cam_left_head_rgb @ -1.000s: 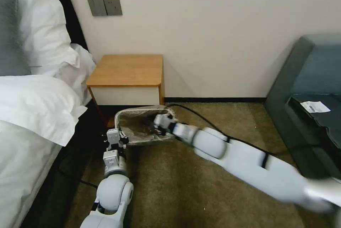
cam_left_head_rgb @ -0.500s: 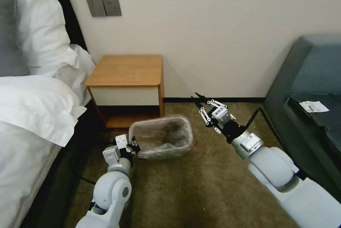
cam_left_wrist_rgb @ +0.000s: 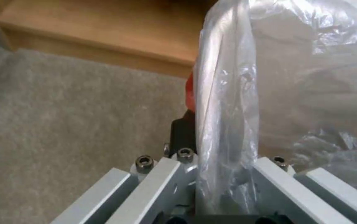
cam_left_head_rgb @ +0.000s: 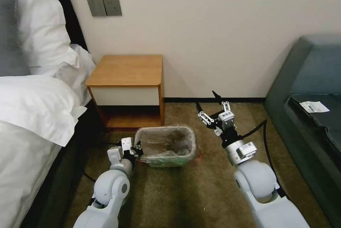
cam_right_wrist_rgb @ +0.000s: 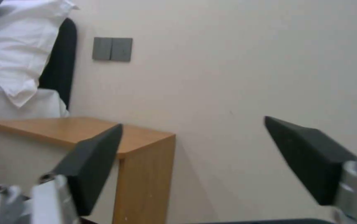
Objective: Pick up the garbage bag from the table and place it over the trash can.
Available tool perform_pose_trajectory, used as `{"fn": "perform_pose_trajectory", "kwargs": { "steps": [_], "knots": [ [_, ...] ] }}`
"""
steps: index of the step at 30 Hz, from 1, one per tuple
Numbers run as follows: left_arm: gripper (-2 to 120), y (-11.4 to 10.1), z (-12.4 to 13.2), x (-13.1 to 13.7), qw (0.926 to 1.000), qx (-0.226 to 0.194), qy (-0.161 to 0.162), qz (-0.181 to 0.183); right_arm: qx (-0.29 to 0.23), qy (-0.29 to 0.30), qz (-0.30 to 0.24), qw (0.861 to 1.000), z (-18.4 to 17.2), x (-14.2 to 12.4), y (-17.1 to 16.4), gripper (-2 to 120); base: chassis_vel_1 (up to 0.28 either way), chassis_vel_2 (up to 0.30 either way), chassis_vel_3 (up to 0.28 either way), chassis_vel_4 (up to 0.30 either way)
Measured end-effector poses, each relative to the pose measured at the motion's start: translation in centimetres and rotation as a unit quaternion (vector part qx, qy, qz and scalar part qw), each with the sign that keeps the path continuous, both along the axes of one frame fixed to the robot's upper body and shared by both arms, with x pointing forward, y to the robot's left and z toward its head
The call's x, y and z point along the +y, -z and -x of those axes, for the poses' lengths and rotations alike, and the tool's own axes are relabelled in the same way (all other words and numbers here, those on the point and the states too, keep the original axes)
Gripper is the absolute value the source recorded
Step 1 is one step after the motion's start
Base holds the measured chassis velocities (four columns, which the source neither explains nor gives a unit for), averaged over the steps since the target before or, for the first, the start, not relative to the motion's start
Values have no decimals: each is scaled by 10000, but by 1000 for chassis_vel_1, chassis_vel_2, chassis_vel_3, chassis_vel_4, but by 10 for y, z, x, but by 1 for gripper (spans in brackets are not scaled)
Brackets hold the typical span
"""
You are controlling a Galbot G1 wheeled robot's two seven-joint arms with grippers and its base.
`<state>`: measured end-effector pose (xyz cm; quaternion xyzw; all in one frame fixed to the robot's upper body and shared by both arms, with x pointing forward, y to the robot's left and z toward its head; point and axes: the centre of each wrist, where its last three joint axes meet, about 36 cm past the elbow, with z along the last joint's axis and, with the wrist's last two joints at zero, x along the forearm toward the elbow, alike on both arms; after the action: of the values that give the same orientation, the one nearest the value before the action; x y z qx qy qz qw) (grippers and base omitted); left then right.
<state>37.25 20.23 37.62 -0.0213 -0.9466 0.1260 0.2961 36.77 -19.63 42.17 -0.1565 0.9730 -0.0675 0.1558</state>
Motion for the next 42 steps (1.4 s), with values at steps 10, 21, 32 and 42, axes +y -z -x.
{"fn": "perform_pose_trajectory", "kwargs": {
  "steps": [10,21,32,42],
  "knots": [
    [0,20,-5,1,9999,62,-22,-81,-9,69,-131,9999,-2,4,6,100,0,0,0,0],
    [5,24,-6,-1,10000,-1,-31,-90,-23,-8,-67,10000,-2,5,6,100,0,0,0,0],
    [43,12,0,-3,9998,-130,4,-154,-41,-97,-22,9999,-5,8,6,100,0,0,0,0],
    [80,2,6,-1,9988,-403,-63,-271,-21,-124,-21,9999,-6,10,9,100,0,0,0,0]
  ]
}}
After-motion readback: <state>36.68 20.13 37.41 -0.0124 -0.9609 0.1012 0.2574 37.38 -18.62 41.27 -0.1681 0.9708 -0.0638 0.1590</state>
